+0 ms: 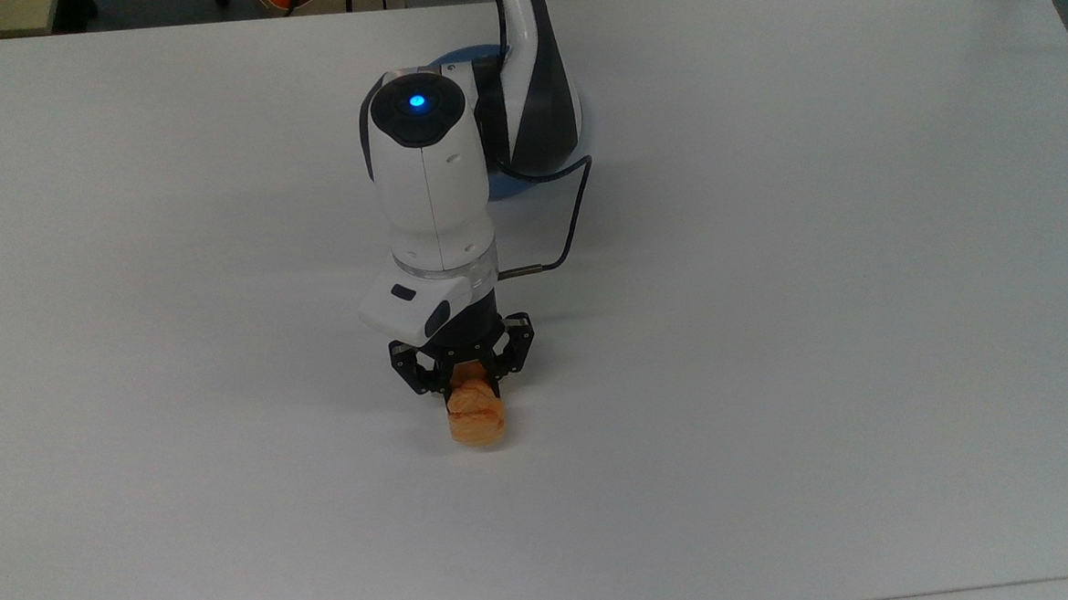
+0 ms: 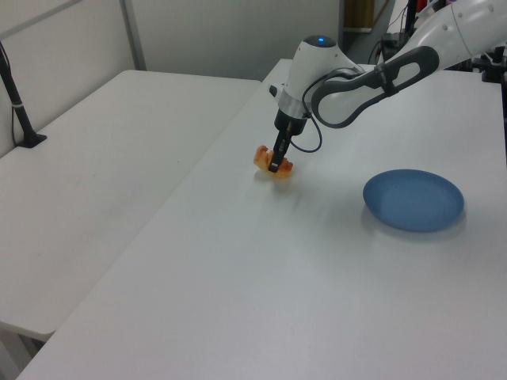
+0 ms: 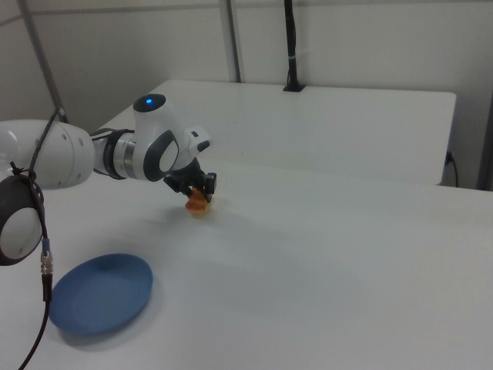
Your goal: Put the bread on the table
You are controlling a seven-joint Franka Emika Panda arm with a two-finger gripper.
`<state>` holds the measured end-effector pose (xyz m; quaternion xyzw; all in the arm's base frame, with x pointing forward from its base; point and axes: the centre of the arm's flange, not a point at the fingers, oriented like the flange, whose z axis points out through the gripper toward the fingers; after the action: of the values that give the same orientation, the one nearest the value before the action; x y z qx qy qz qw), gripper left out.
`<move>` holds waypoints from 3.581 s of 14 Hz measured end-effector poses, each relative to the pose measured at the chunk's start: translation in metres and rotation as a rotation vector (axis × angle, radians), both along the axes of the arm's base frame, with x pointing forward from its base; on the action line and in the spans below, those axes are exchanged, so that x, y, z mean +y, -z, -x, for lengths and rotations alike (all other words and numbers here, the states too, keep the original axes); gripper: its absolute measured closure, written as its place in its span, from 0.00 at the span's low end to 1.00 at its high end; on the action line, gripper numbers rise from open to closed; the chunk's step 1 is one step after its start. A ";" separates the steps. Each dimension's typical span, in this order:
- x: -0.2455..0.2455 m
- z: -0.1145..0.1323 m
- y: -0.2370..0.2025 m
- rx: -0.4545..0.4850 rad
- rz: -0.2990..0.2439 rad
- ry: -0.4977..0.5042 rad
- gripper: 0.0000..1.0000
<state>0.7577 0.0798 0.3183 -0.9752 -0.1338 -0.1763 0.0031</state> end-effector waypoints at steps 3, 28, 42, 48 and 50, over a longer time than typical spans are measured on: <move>0.000 -0.001 0.000 -0.017 -0.005 0.005 0.43; -0.061 0.190 -0.335 0.275 -0.076 0.419 0.00; -0.031 0.213 -0.312 0.272 -0.036 0.206 0.00; -0.042 0.190 -0.297 0.218 -0.045 0.213 0.00; -0.042 0.190 -0.297 0.219 -0.045 0.213 0.00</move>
<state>0.5676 0.0376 0.6155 -0.9969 -0.0243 -0.0714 0.0209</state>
